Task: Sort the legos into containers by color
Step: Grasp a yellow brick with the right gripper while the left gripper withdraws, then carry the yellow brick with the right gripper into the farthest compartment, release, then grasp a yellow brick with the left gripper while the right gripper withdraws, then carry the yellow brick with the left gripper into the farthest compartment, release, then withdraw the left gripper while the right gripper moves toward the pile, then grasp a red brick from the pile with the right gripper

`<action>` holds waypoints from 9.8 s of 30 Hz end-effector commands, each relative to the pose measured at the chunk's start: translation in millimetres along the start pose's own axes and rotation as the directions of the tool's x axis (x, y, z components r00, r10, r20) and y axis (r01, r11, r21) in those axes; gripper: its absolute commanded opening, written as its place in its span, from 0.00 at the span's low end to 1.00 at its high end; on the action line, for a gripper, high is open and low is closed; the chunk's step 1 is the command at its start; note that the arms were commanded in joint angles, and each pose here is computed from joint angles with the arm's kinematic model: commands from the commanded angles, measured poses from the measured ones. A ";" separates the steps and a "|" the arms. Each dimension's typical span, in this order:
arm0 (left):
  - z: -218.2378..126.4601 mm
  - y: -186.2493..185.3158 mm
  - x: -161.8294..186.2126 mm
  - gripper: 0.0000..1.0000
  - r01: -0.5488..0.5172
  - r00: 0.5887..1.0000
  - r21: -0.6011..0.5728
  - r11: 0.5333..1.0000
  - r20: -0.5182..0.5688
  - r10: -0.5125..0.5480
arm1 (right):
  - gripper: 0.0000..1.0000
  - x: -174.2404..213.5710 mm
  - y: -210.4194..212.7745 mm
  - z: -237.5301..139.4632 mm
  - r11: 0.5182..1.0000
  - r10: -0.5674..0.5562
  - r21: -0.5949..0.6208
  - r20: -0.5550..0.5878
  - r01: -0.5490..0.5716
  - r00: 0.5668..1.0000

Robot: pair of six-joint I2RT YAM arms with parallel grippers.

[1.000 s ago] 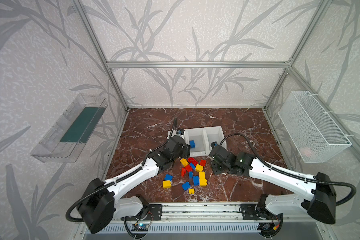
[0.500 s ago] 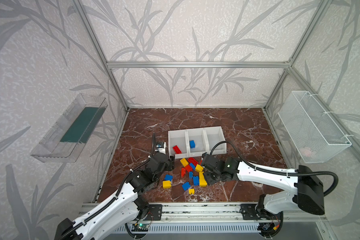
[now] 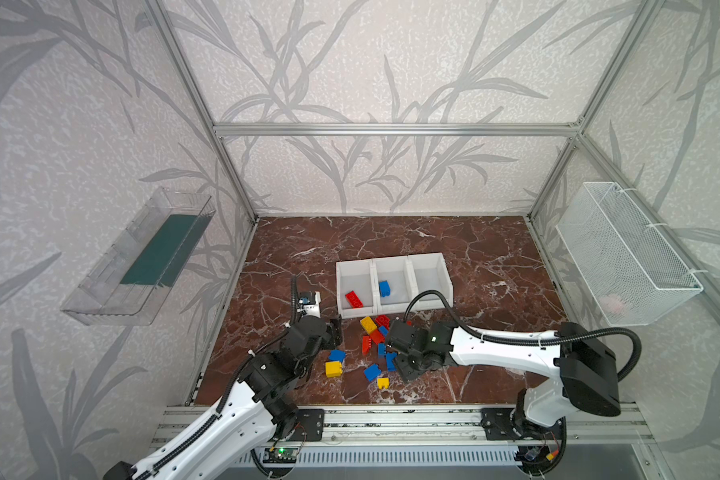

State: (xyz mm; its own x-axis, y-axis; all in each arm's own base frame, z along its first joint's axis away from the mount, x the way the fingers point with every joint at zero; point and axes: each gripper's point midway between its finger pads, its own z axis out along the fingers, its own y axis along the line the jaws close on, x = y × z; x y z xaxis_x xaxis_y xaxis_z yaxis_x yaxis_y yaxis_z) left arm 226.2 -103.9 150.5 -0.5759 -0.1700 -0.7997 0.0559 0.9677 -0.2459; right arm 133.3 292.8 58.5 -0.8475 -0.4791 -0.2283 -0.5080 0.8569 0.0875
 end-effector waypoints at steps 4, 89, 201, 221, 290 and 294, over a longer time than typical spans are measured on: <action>1.2 7.8 9.2 0.73 0.014 1.000 -0.029 0.999 -0.027 -0.014 | 0.67 0.0 2.1 4.8 0.999 0.029 0.029 -0.016 -0.028 0.999; 6.6 13.6 32.2 0.73 0.031 0.994 -0.045 0.999 -0.100 -0.035 | 0.65 -158.9 -173.8 -90.9 0.973 0.207 0.030 0.314 -0.228 0.926; 213.5 -271.8 -47.2 0.62 -0.239 0.891 0.405 0.883 -0.271 0.365 | 0.67 0.5 -170.4 -114.2 0.918 0.365 0.012 0.364 -0.397 0.857; 121.4 -184.1 -64.4 0.66 -0.166 0.952 0.329 0.930 -0.193 0.238 | 0.68 -18.1 -164.4 -96.8 0.927 0.348 0.016 0.329 -0.374 0.878; -15.1 49.0 31.6 0.71 0.228 0.974 -0.108 0.968 0.006 -0.228 | 0.58 -118.3 56.3 37.5 0.995 -0.087 -0.049 0.002 0.087 0.996; -15.6 49.3 34.2 0.71 0.230 0.973 -0.106 0.967 -0.002 -0.232 | 0.55 -115.9 60.1 45.4 0.995 -0.085 -0.057 -0.019 0.084 0.996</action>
State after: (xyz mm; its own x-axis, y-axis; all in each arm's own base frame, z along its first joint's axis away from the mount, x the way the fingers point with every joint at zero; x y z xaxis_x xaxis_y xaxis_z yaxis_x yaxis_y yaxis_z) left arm 200.9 -68.0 129.6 -0.5660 -0.3869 -0.7279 -0.1217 0.9126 -0.3904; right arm 211.1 410.3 53.4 -0.7932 -0.5547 -0.2511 -0.5973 0.7889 0.1441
